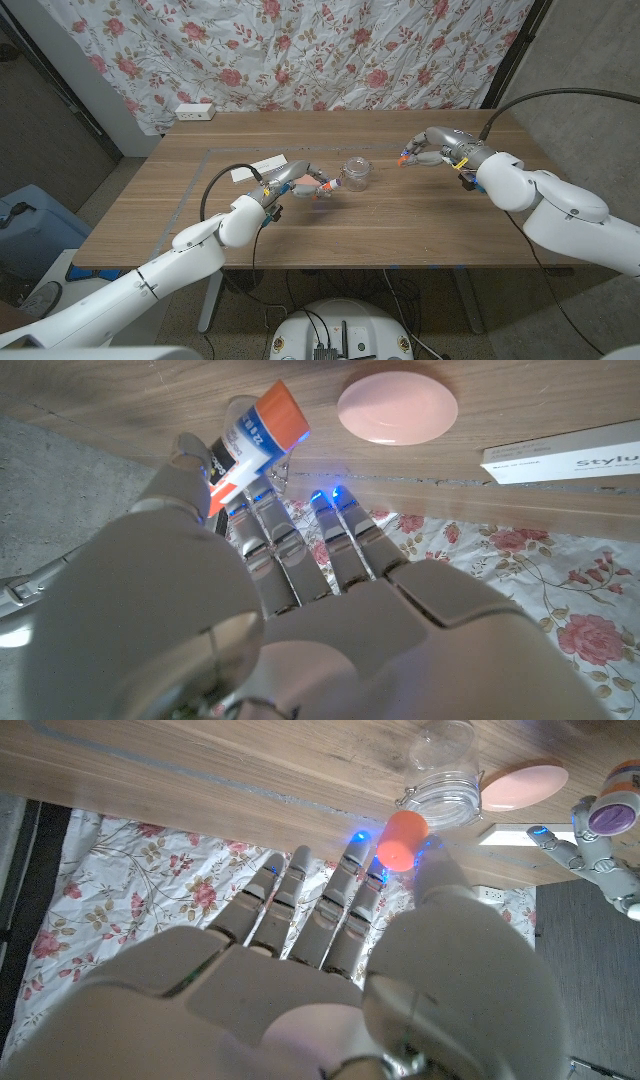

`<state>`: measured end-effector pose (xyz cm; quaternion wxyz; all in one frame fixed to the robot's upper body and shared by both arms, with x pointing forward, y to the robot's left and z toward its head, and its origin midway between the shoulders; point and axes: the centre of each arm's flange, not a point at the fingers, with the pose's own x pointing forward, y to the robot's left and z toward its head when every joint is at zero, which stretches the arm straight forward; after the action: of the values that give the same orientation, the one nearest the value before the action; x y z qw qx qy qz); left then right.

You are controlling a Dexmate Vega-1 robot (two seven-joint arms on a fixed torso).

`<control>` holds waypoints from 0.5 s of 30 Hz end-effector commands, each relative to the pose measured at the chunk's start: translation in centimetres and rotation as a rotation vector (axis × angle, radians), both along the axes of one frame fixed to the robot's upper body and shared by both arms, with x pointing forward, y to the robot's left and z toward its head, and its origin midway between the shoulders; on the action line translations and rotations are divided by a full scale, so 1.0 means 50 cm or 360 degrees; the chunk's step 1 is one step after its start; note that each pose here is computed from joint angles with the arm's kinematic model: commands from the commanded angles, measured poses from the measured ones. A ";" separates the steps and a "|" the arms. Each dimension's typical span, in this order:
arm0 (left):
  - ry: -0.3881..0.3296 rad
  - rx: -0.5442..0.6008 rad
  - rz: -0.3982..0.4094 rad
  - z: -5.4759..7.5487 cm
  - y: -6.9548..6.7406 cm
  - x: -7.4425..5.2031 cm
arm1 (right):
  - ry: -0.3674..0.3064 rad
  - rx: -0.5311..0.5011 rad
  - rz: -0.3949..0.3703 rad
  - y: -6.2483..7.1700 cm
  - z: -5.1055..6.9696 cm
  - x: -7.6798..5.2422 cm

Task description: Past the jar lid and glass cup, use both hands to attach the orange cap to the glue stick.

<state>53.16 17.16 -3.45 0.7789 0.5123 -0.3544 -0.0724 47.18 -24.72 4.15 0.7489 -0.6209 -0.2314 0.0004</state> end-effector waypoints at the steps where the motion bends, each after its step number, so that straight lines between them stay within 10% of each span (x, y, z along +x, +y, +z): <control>1: 0.0013 -0.0014 -0.0057 0.006 -0.012 -0.003 | 0.0027 0.0086 0.0121 0.019 0.014 -0.013; 15: 0.0006 -0.0074 -0.0053 0.007 -0.014 -0.025 | 0.0014 0.0120 0.0205 0.039 0.015 -0.033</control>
<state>52.62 16.56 -3.17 0.7822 0.5008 -0.3609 -0.0840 46.24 -23.53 4.93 0.7659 -0.5902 -0.2535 0.0283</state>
